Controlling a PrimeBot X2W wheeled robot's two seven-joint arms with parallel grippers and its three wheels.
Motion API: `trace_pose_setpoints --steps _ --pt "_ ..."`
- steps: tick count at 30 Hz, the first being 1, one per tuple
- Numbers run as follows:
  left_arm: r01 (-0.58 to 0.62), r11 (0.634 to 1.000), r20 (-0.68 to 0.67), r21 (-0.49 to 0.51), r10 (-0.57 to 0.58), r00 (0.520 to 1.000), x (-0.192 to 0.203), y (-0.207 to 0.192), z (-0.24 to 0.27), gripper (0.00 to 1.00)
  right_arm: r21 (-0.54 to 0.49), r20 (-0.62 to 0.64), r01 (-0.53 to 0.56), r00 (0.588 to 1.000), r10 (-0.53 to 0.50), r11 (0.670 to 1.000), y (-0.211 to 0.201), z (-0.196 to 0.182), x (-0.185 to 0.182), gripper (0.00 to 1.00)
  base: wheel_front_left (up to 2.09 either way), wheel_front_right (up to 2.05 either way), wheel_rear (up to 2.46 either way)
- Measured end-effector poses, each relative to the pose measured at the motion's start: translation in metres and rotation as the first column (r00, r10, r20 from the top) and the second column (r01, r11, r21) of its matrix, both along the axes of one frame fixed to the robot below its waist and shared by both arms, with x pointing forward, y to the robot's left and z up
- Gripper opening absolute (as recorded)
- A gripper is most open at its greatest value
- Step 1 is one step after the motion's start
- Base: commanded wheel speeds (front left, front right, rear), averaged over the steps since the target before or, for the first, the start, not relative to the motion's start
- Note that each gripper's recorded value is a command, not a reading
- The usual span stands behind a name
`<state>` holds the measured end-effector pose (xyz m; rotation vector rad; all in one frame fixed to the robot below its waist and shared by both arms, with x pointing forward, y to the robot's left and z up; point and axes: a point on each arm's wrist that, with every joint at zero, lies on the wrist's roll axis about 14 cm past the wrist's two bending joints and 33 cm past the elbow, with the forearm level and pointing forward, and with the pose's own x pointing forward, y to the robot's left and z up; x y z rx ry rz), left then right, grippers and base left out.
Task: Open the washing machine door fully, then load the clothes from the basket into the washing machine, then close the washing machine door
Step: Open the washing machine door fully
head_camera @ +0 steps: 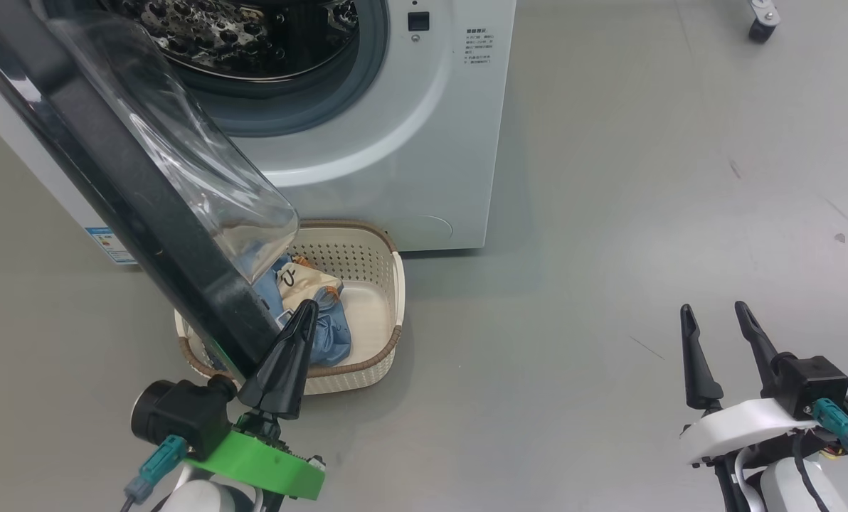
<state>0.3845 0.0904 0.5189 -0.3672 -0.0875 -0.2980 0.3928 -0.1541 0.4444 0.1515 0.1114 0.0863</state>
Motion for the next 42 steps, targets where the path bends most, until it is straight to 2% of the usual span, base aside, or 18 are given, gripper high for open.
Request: trace_pose_setpoints --steps 16,29,42 --pt "-0.062 0.998 0.007 -0.001 0.062 0.998 -0.007 0.018 0.004 0.0 0.005 0.013 -0.053 0.999 0.053 0.999 0.017 0.003 0.009 1.0 0.0 0.0 0.0" --pt "-0.169 0.985 0.0 0.024 0.169 0.986 -0.015 0.053 0.001 0.0 0.011 0.011 -0.108 0.994 0.108 0.994 0.035 0.001 0.013 1.0 0.0 0.0 0.0" --pt "-0.153 0.987 0.0 0.037 0.153 0.988 -0.017 0.048 -0.001 0.0 0.014 0.003 -0.125 0.992 0.125 0.992 0.04 -0.002 0.012 1.0 0.0 0.0 0.0"
